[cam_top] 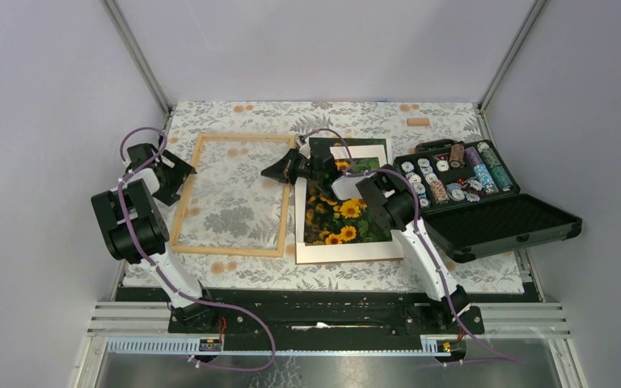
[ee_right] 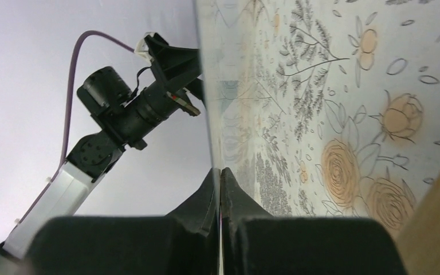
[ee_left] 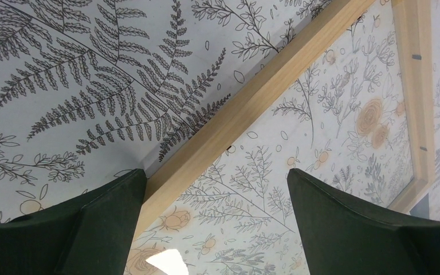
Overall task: Put the photo into the frame
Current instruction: Place the photo frame item in the photo frame.
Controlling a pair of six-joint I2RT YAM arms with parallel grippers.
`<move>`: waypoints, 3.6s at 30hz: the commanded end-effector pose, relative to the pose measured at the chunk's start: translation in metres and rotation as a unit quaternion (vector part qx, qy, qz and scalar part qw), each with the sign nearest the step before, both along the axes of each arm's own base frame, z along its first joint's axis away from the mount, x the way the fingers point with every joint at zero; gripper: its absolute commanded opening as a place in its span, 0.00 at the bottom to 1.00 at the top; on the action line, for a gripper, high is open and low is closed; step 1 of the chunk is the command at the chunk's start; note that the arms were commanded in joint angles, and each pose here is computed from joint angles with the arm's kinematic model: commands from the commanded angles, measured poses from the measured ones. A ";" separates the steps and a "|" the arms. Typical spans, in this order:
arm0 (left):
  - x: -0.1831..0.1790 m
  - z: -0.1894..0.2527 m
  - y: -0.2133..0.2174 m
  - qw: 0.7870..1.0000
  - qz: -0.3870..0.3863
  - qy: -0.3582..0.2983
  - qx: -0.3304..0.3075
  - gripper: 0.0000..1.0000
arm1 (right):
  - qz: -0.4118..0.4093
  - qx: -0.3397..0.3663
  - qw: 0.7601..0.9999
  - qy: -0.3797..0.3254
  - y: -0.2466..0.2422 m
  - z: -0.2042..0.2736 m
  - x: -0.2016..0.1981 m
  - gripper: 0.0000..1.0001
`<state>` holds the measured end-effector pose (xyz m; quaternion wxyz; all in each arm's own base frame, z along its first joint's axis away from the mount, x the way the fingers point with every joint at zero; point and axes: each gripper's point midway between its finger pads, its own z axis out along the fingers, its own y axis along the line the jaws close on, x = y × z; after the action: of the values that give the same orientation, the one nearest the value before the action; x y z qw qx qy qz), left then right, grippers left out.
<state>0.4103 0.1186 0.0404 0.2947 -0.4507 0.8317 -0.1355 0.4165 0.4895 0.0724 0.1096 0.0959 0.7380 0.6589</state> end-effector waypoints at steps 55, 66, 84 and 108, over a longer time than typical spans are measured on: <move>0.001 0.016 -0.018 0.999 -0.022 -0.036 -0.029 0.99 | 0.070 0.175 0.982 0.025 0.004 0.076 -0.011 0.00; 0.000 0.033 -0.017 0.996 -0.016 -0.072 -0.054 0.99 | 0.076 0.182 0.980 0.025 0.011 0.083 -0.016 0.00; -0.001 0.030 -0.012 0.997 -0.010 -0.063 -0.048 0.99 | 0.083 0.186 0.979 0.012 0.013 0.097 -0.020 0.00; -0.001 0.028 -0.012 0.997 -0.010 -0.061 -0.048 0.99 | 0.081 0.202 0.976 -0.002 0.001 0.120 -0.026 0.00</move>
<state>0.4022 0.1029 0.0518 0.2950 -0.4557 0.8152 -0.2017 0.4071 0.4907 0.1281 0.0109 0.1127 0.6329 0.7659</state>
